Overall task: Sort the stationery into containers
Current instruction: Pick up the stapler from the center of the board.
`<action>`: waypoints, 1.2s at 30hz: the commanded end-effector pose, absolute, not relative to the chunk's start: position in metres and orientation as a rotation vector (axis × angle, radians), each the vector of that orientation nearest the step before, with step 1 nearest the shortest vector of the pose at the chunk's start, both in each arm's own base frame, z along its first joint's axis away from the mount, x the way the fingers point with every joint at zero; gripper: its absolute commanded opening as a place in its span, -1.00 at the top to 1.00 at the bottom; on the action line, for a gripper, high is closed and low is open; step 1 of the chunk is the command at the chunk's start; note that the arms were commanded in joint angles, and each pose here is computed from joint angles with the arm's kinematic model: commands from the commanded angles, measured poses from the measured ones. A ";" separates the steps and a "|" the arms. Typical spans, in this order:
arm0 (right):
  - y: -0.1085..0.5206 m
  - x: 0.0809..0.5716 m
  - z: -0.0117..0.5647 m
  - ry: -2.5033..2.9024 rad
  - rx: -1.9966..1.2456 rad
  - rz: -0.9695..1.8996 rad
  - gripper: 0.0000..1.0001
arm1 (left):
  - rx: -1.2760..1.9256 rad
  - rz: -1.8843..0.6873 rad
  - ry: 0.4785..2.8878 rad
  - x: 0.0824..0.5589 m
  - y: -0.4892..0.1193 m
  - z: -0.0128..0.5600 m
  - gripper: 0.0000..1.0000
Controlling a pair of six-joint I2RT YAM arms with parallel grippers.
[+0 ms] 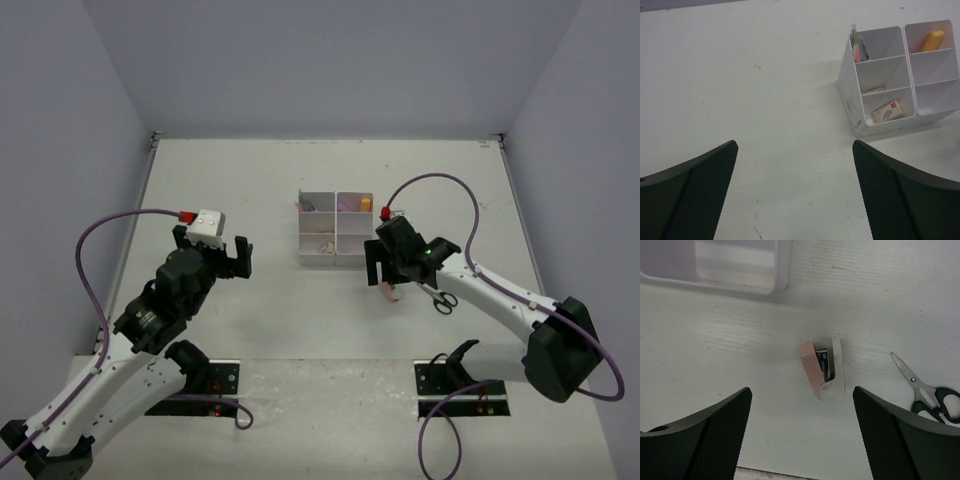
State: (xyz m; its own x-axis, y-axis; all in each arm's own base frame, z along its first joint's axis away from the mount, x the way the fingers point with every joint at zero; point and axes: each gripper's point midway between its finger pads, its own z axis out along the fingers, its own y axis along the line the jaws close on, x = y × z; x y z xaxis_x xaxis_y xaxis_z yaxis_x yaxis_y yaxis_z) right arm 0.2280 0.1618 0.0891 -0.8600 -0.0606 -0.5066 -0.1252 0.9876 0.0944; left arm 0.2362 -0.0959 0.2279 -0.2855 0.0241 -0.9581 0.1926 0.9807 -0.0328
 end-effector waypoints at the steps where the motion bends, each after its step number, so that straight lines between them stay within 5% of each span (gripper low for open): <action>1: 0.158 0.230 0.069 2.660 -0.133 0.088 -0.72 | 0.167 -0.168 1.834 0.240 -0.098 0.231 -1.00; 15: 0.155 0.230 0.024 2.795 -0.158 0.026 -0.67 | 0.161 -0.165 1.832 0.240 -0.096 0.232 -1.00; 25: 0.159 0.224 0.021 2.820 -0.148 0.081 0.10 | 0.158 -0.160 1.833 0.241 -0.096 0.231 -1.00; 29: 0.158 0.221 0.024 2.826 -0.154 0.081 0.56 | 0.155 -0.153 1.841 0.241 -0.095 0.230 -1.00; 36: 0.175 0.207 0.069 2.702 -0.230 0.214 0.69 | 0.130 -0.212 1.842 0.240 -0.102 0.237 -1.00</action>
State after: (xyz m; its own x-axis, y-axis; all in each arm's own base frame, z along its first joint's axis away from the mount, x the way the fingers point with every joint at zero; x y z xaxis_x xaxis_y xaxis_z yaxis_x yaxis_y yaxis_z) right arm 0.2172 0.1588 0.0304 -0.9402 -0.1137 -0.3211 -0.1317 0.9907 0.0350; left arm 0.2369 -0.0971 0.2254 -0.2946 0.0274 -0.9552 0.1946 0.9804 -0.0319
